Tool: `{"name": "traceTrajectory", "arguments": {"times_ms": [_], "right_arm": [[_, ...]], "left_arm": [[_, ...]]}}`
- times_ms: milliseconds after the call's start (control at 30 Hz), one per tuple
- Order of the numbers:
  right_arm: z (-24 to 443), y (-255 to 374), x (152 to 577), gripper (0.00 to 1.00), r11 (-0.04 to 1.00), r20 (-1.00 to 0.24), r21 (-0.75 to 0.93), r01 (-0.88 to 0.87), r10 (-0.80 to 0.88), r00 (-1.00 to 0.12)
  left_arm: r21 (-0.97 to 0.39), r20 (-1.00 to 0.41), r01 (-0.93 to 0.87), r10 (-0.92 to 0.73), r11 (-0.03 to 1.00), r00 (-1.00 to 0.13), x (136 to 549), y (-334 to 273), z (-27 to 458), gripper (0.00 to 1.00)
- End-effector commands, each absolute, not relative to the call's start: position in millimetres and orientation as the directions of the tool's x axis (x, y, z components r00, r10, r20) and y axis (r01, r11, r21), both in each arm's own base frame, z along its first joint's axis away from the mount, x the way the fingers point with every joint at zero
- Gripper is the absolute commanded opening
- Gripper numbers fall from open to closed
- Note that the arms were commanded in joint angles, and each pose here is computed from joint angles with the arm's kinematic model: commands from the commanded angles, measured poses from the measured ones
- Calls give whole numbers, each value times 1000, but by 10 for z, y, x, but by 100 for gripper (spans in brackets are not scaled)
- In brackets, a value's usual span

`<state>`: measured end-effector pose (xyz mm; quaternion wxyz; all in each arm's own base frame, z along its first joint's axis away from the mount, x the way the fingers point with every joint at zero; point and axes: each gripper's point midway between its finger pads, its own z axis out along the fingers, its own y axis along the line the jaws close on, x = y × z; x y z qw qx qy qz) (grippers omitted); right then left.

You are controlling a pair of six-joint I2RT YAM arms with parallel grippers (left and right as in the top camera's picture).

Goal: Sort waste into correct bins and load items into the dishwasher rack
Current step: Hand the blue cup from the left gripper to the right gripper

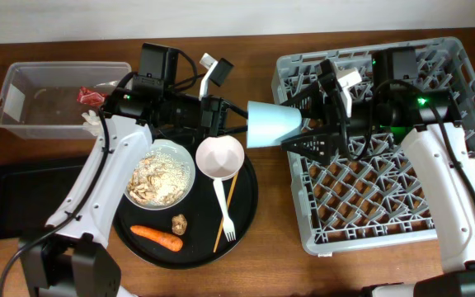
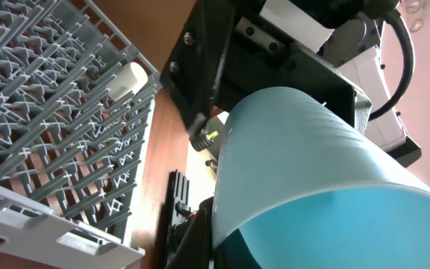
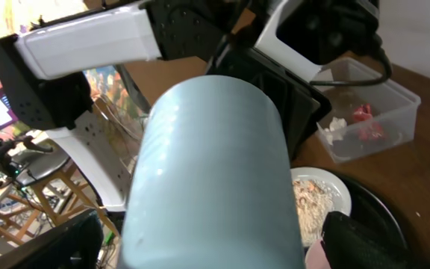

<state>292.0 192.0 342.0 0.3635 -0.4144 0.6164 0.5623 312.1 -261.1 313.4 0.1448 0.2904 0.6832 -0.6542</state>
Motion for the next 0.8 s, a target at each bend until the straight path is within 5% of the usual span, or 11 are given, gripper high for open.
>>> {"name": "traceTrajectory", "arguments": {"times_ms": [0, 100, 233, 367, 400, 433, 533, 767], "right_arm": [[3535, 1946, 2856, 87, -28, -924, 378, -925, -67, -375], [3533, 1946, 2857, 81, -27, -924, 378, -925, -68, -376], [3534, 1946, 2857, 59, -27, -924, 378, -925, -68, -376], [3532, 1946, 2856, 52, -27, -924, 379, -925, -68, -377], [3532, 1945, 2857, 51, -26, -924, 379, -925, -68, -376], [3520, 1945, 2863, 51, -21, -923, 379, -925, -73, -377], [3349, 1927, 2956, 52, 75, -892, 424, -903, -142, -430], [2683, 1328, 3490, 49, 637, -647, 481, -602, -205, -734]], "left_arm": [[-797, -596, 602, 205, -34, -777, 3136, -2608, 3156, 0], [-797, -596, 602, 205, -34, -777, 3136, -2608, 3156, 0], [-797, -596, 603, 205, -30, -777, 3140, -2608, 3151, 0], [-795, -596, 606, 204, -18, -776, 3154, -2609, 3134, 1], [-794, -596, 608, 204, -7, -776, 3166, -2609, 3120, 8], [-790, -596, 612, 203, 24, -777, 3200, -2608, 3078, 36], [-786, -582, 608, 200, 107, -788, 3282, -2583, 2960, 47], [-571, -373, 395, 201, 720, -906, 3568, -1964, 1966, 46]]}}
